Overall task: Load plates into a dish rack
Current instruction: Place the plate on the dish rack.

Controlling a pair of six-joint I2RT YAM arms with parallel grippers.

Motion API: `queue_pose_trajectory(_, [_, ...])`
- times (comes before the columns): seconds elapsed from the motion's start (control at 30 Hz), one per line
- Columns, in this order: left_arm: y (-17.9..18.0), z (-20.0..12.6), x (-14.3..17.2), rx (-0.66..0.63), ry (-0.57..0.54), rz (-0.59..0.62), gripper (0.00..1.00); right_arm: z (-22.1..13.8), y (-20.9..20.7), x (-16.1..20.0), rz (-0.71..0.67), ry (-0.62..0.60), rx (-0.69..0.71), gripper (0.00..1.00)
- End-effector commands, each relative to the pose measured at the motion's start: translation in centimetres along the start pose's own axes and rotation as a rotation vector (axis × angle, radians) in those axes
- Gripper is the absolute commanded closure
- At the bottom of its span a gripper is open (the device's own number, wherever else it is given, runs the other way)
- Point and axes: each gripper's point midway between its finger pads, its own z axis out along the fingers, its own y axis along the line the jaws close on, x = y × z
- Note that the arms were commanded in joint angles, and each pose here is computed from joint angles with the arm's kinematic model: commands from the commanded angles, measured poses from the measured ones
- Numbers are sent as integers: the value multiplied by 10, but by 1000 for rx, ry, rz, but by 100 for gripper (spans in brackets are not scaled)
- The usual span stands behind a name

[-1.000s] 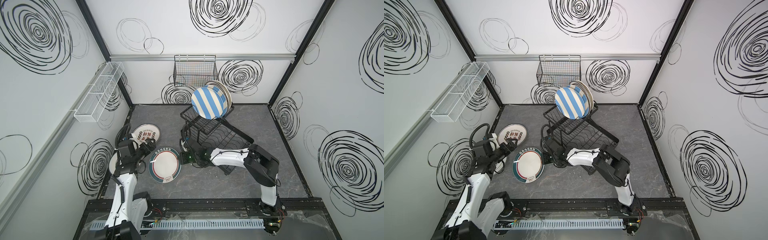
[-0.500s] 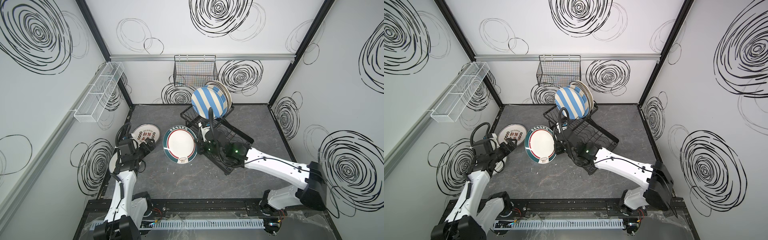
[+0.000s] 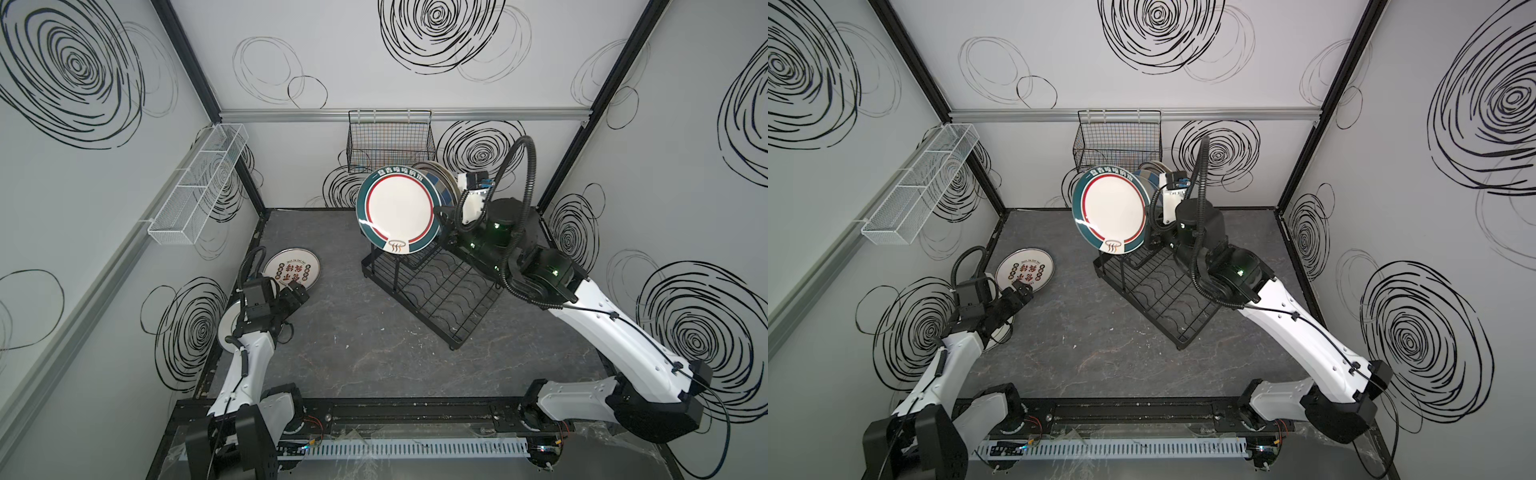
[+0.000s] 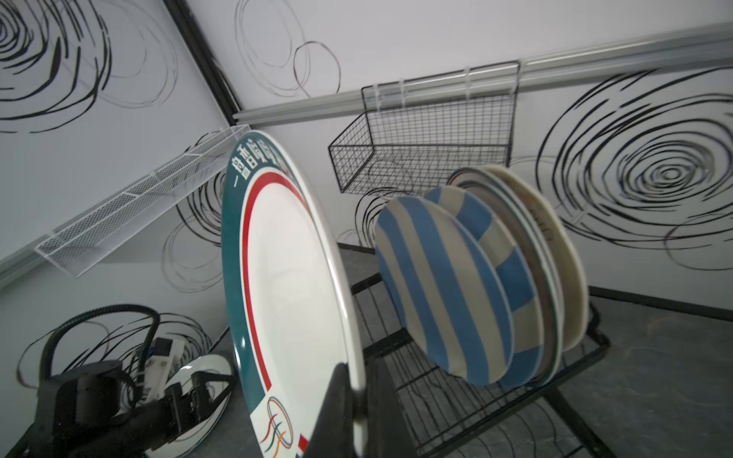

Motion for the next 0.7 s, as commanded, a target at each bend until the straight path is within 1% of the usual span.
queue_pose_trajectory(0.0, [2, 9, -5, -46, -39, 15, 4, -3, -14, -44, -62, -117, 20, 100])
queue_pose_trajectory(0.1, [8, 16, -1, -79, -27, 17, 4, 0, -30, -56, -130, -164, 100, 100])
queue_pose_trajectory(0.23, [20, 20, 8, -128, -25, 16, 4, -1, -47, -61, -197, -215, 208, 100])
queue_pose_trajectory(0.43, [36, 24, 16, -198, -52, 17, 4, 0, -56, -51, -258, -224, 280, 100])
queue_pose_trajectory(0.57, [39, 30, 24, -196, -36, 12, 4, 2, -56, -44, -296, -215, 295, 100])
queue_pose_trajectory(0.67, [36, 33, 27, -178, -30, 16, 4, 8, -59, -36, -315, -191, 312, 100])
